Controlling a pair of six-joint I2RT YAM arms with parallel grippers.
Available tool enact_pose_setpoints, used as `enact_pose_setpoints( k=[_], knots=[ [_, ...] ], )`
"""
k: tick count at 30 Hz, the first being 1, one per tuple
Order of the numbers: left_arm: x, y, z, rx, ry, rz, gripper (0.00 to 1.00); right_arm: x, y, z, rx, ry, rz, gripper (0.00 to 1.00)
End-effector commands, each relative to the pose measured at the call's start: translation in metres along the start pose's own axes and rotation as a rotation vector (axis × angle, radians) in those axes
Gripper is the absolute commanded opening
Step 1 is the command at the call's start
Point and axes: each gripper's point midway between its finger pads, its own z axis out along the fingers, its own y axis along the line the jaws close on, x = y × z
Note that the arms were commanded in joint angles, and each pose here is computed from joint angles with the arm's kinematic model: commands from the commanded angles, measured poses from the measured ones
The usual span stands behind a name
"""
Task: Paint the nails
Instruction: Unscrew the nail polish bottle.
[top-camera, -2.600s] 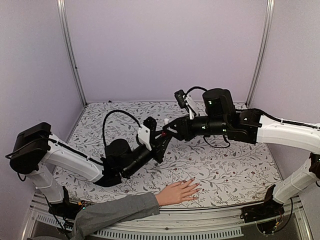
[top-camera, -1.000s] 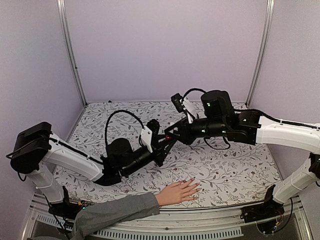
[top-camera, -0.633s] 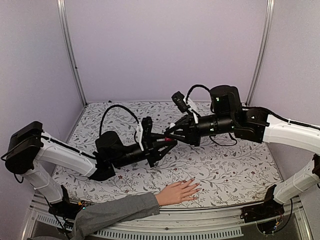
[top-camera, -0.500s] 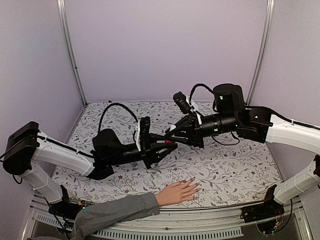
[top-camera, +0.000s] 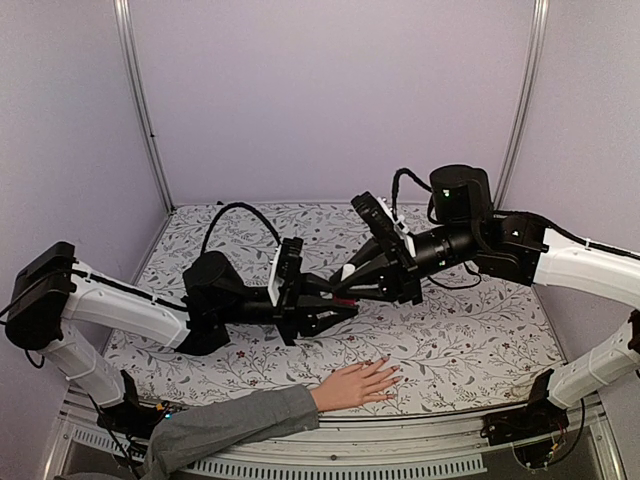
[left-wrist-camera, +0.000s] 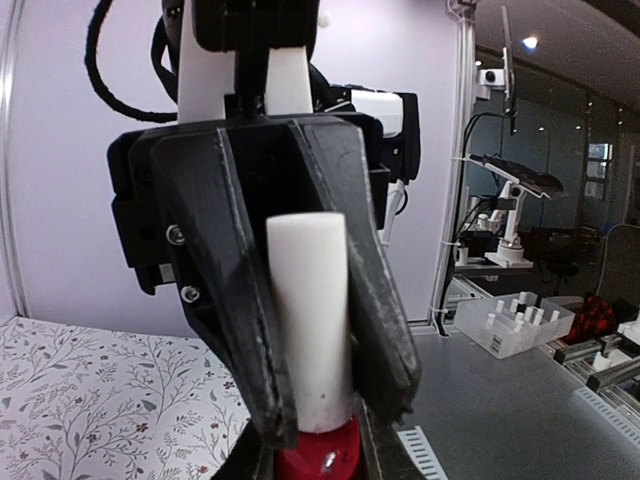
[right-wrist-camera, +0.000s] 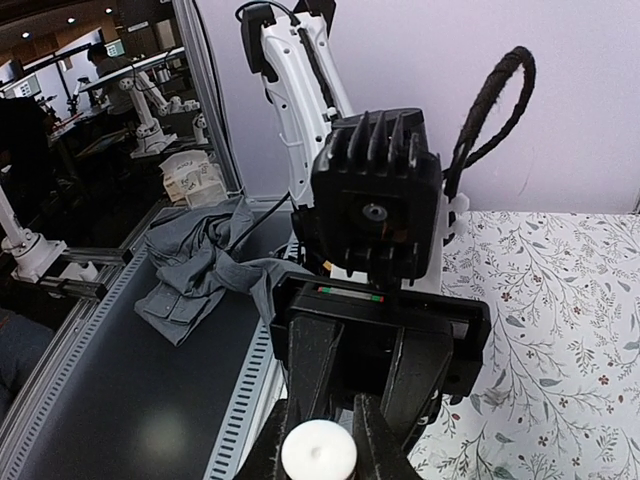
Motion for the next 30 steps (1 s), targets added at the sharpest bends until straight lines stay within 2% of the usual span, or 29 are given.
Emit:
enact_pose_setpoints(
  k=[1,6,10,14,20,30],
  knots=[
    [-0.004,-0.007,0.008,-0.025,-0.003,0.136,0.0,-0.019,0.0,0.009,0.008,-0.054,0.017,0.19],
    [-0.014,0.011,-0.005,-0.175,-0.032,0.179,0.0,-0.023,-0.013,0.001,0.112,-0.078,0.033,0.48],
    [-0.019,0.032,-0.02,-0.336,-0.038,0.204,0.0,-0.025,-0.022,-0.005,0.157,-0.107,0.083,0.57],
    [-0.018,0.058,-0.033,-0.521,-0.022,0.211,0.0,-0.027,-0.044,-0.009,0.276,-0.123,0.143,0.58],
    [-0.011,0.088,-0.045,-0.755,0.017,0.239,0.0,-0.026,-0.09,-0.03,0.565,-0.16,0.279,0.55],
    [-0.008,0.105,-0.037,-0.901,0.05,0.3,0.0,-0.012,-0.116,-0.029,0.675,-0.131,0.364,0.43]
  ],
)
